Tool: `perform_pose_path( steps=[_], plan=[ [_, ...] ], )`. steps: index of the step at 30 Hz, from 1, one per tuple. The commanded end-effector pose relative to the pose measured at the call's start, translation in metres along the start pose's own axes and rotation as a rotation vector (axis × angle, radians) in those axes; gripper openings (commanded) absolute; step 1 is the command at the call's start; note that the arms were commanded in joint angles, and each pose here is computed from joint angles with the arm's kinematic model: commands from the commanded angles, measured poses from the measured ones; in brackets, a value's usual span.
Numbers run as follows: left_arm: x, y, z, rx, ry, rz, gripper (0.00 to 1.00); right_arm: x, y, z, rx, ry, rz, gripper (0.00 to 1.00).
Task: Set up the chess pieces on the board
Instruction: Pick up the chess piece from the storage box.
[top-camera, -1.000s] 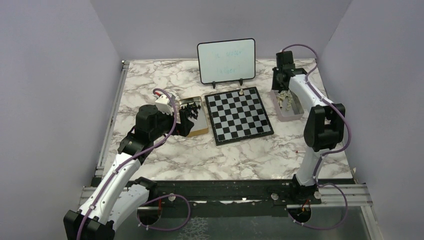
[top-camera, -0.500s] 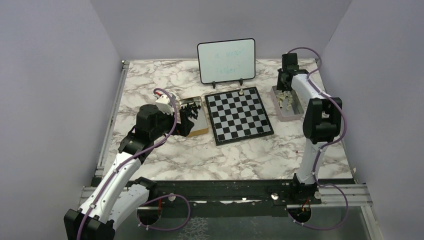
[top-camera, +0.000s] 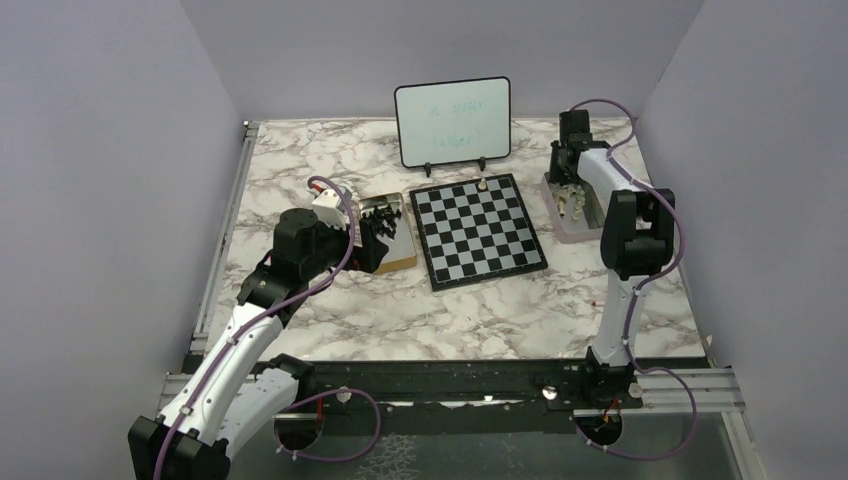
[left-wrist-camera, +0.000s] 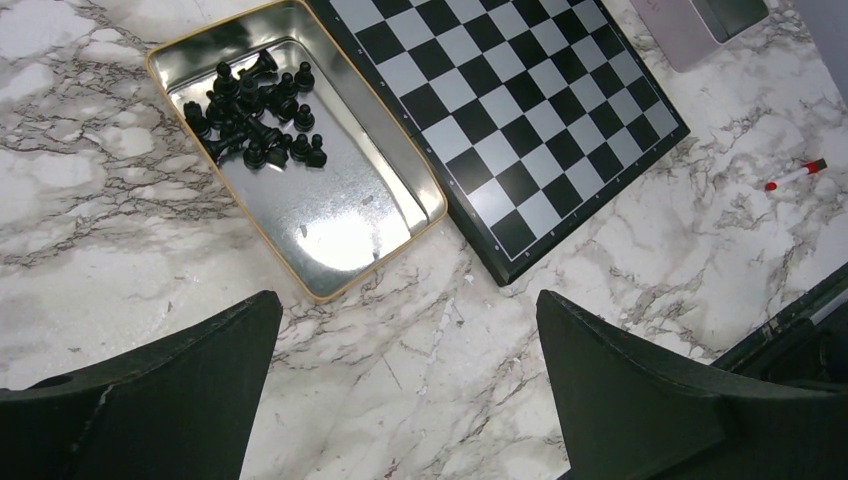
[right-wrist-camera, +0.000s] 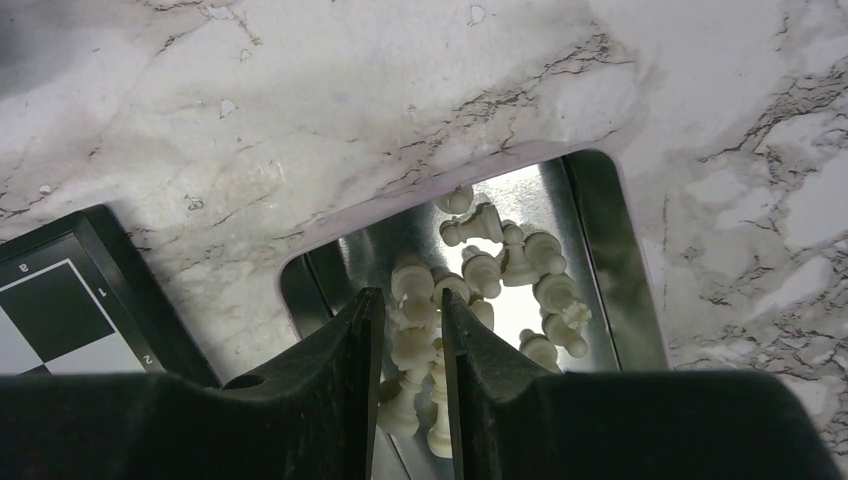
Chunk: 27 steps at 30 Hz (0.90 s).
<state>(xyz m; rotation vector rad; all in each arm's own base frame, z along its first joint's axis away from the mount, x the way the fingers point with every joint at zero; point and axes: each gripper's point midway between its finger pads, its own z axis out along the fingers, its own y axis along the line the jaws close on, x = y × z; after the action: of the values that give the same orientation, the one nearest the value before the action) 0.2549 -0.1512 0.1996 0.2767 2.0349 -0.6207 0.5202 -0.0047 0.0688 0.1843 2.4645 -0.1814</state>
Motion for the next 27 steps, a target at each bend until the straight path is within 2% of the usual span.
perform_pose_path(
  steps=[1,24,27],
  plan=[
    [-0.0006,0.0019,0.0019,-0.009,-0.009,0.009,0.99,-0.0087,0.0033,0.0118,-0.022,-0.022,0.011,0.33],
    [-0.0009,0.0014,0.002,-0.007,-0.009,0.007,0.99,-0.0004,-0.0017,0.0175,-0.002,-0.006,0.0,0.27],
    [-0.0008,0.0017,0.0019,-0.009,-0.01,0.008,0.99,-0.0002,-0.0016,0.017,-0.005,-0.005,-0.003,0.23]
  ],
)
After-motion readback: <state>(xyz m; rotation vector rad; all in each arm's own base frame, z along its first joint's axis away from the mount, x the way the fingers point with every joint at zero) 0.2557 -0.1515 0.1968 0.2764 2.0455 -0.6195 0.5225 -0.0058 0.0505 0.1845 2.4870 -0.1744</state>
